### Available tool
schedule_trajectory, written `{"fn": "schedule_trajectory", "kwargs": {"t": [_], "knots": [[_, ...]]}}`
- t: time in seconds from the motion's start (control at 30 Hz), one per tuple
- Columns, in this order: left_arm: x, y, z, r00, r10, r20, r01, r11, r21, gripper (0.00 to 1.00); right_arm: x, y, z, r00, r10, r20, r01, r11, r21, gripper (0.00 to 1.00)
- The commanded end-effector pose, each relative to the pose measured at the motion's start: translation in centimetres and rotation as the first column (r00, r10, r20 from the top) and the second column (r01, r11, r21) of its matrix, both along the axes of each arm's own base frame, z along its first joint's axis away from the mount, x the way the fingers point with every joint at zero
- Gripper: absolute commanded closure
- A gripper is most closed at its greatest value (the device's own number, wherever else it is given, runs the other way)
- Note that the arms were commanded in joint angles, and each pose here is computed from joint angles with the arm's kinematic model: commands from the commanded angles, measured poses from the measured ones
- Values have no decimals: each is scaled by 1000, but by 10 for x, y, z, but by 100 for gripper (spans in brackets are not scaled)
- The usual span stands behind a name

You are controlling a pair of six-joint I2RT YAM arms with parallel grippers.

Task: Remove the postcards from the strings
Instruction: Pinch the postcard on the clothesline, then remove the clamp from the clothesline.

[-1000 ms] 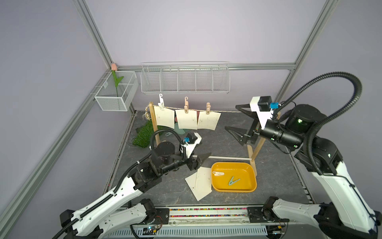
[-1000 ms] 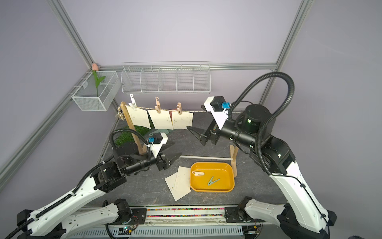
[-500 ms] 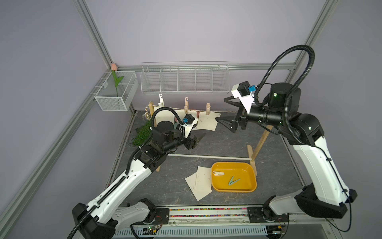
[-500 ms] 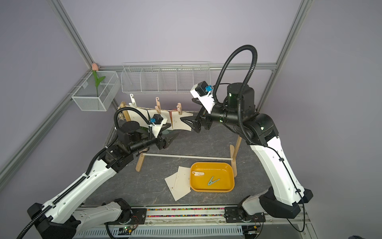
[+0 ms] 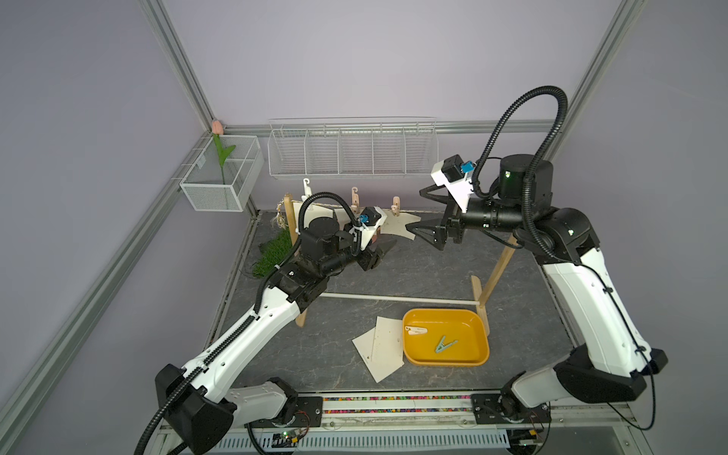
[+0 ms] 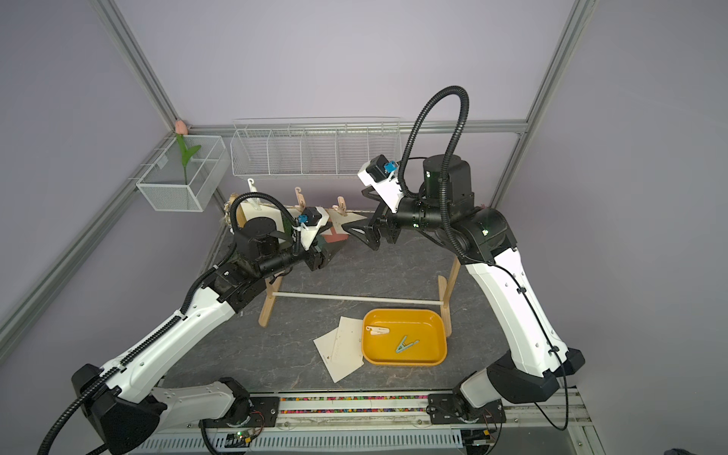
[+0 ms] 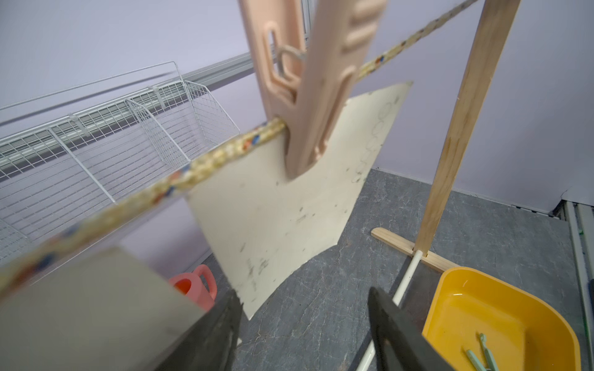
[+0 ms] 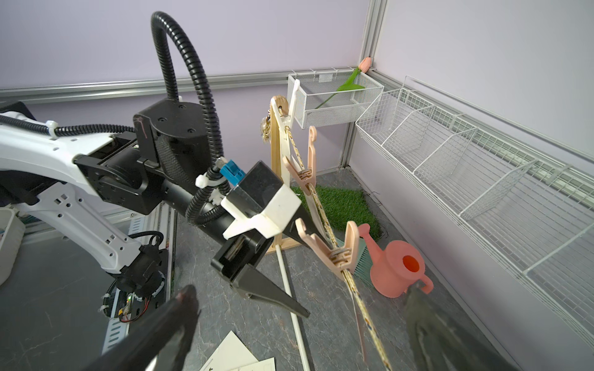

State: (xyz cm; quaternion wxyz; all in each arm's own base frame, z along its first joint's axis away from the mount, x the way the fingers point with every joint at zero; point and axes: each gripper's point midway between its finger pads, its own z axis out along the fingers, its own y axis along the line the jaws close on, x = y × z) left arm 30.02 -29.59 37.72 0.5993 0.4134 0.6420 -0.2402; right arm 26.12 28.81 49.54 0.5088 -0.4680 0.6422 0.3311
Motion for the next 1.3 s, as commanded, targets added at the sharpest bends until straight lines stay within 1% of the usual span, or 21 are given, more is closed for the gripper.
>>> {"fn": "schedule_trajectory", "kwargs": {"t": [0.0,0.17,0.33,0.47,0.57,0.7,0.9,1.07,1.27], "knots": [[10,1,18,996,24,89,-24,1000,5,36,-4,2,4,999,45,23,-45,999,4,0],[20,7,20,987,85,136,-88,996,15,36,-3,3,1,998,51,22,-51,999,-4,0],[18,10,20,983,85,161,-91,995,27,36,-5,3,1,998,58,17,-58,998,-1,0],[3,2,14,987,-16,159,5,998,69,36,-7,5,-1,997,75,10,-75,997,1,0],[-9,-4,11,987,-89,137,79,994,78,38,-8,6,-3,996,88,7,-88,996,-2,0],[-16,-8,10,986,-132,105,125,989,74,49,-6,7,-2,996,83,24,-83,997,-1,2],[-15,-4,9,989,-105,101,99,993,68,69,2,7,7,993,56,102,-59,998,28,5],[-15,-1,12,991,-90,101,85,995,51,80,9,13,6,993,71,97,-72,997,6,8],[-15,0,12,992,-84,96,81,996,41,89,17,22,5,992,95,79,-95,995,5,14]]}}
